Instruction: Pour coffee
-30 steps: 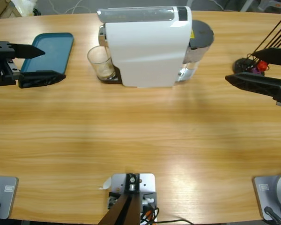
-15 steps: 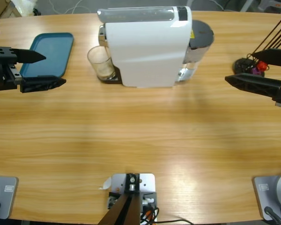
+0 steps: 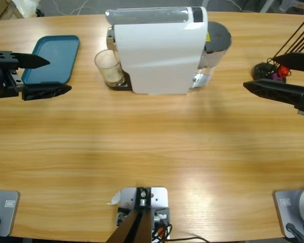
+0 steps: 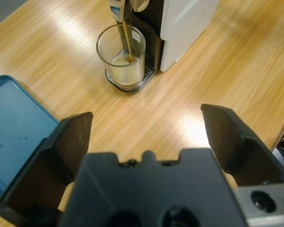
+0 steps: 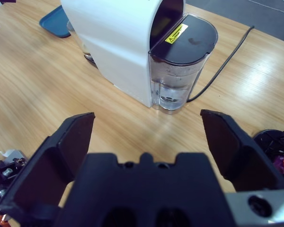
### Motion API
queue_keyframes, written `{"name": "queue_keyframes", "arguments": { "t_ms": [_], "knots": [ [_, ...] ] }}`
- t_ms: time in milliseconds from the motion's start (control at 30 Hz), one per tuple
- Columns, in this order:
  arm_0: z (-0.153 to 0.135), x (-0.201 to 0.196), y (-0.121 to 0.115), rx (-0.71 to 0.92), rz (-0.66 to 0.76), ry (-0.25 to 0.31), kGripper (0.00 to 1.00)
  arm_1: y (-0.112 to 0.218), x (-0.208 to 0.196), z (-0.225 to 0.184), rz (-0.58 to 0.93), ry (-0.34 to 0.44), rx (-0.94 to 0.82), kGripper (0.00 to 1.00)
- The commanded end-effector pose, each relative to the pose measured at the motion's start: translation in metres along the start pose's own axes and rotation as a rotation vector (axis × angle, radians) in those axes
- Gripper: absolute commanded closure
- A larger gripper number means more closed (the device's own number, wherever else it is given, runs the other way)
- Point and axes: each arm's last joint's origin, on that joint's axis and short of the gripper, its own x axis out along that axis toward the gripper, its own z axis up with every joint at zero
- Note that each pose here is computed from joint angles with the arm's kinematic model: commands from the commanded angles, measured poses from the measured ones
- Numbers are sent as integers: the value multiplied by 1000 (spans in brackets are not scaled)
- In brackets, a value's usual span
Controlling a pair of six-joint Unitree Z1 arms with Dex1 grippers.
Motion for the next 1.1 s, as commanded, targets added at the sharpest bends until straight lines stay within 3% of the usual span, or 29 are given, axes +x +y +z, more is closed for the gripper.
{"name": "queue_keyframes", "arguments": {
  "t_ms": [33, 500, 1100],
  "knots": [
    [-12, 9, 2, -23, 4, 50, 0, -3, -2, -10, -29, 5, 17, 0],
    [-12, 10, 3, -23, 5, 55, 0, -3, -1, -10, -28, 7, 18, 0],
    [0, 59, 16, -12, -17, 89, 0, -3, 2, -9, -30, 19, 19, 0]
  ]
}}
